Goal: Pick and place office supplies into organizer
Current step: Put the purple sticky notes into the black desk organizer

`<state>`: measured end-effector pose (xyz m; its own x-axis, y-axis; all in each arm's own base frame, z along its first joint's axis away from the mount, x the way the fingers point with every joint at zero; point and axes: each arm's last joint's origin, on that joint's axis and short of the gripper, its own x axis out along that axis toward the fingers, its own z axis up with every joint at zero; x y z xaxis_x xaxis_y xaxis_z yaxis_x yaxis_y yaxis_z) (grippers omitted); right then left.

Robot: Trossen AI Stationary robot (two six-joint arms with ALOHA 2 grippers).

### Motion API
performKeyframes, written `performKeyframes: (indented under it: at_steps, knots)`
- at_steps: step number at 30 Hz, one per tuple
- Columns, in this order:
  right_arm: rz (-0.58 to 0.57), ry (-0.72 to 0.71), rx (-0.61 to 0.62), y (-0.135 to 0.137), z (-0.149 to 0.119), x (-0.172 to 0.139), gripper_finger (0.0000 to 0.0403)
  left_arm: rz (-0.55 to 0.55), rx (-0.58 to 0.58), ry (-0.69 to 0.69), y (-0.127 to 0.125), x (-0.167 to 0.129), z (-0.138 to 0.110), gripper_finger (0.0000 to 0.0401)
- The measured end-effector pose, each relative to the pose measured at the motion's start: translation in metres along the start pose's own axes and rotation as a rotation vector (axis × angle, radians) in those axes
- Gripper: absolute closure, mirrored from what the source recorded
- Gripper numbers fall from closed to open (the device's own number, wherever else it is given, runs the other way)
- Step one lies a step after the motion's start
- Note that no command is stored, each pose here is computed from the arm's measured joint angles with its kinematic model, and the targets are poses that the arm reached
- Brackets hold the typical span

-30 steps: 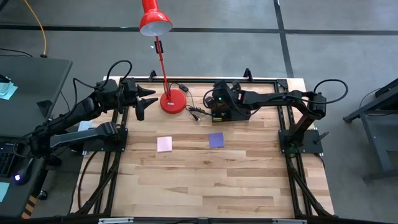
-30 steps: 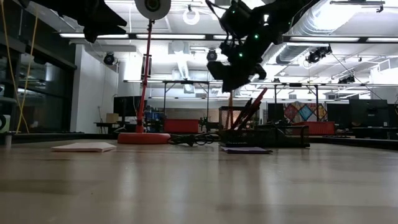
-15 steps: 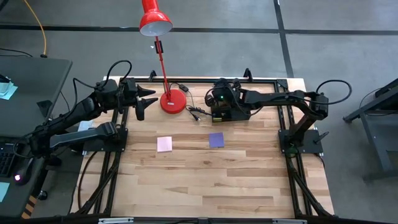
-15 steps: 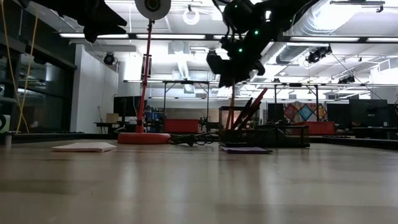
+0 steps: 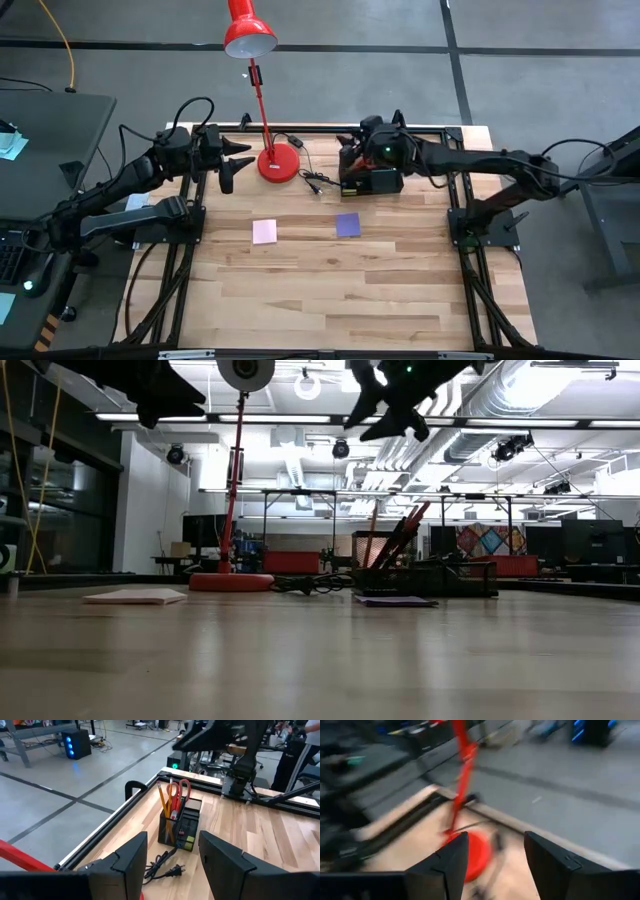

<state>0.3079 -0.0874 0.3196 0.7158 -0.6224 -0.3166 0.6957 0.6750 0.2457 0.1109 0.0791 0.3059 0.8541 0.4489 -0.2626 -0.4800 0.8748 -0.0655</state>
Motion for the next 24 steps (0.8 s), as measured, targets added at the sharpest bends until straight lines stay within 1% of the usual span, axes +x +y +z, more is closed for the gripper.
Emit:
performKeyframes:
  at_steps: [2, 6, 8, 10, 12, 15, 17, 20, 21, 24]
  knots:
    - [0.100, 0.061, 0.072, 0.003, 0.000, -0.007, 0.0215, -0.009, 0.024, 0.001, 0.000, 0.000, 0.000, 0.0235]
    - [0.283, 0.224, 0.135, 0.015, -0.009, -0.019, 0.0214, -0.105, 0.123, 0.011, -0.003, 0.001, -0.001, 0.0235]
    - [0.352, 0.326, 0.152, 0.023, -0.019, -0.025, 0.0217, -0.159, 0.144, 0.024, -0.004, 0.004, -0.003, 0.0235]
    - [0.396, 0.427, 0.193, 0.032, -0.030, -0.030, 0.0222, -0.201, 0.141, 0.037, -0.004, 0.007, -0.004, 0.0235]
    - [0.385, 0.532, 0.222, 0.040, -0.042, -0.038, 0.0226, -0.218, 0.128, 0.057, -0.004, 0.010, -0.005, 0.0235]
    - [0.342, 0.602, 0.258, 0.052, -0.057, -0.050, 0.0231, -0.225, 0.118, 0.102, -0.004, 0.015, -0.009, 0.0235]
    - [0.291, 0.607, 0.281, 0.057, -0.064, -0.057, 0.0234, -0.233, 0.128, 0.128, -0.003, 0.018, -0.011, 0.0235]
    - [0.206, 0.598, 0.330, 0.063, -0.073, -0.065, 0.0238, -0.253, 0.111, 0.193, -0.002, 0.025, -0.017, 0.0235]
    - [0.194, 0.593, 0.362, 0.066, -0.075, -0.067, 0.0240, -0.267, 0.104, 0.212, -0.002, 0.028, -0.019, 0.0235]
    - [0.139, 0.634, 0.428, 0.070, -0.083, -0.075, 0.0242, -0.282, 0.088, 0.265, -0.001, 0.035, -0.024, 0.0235]
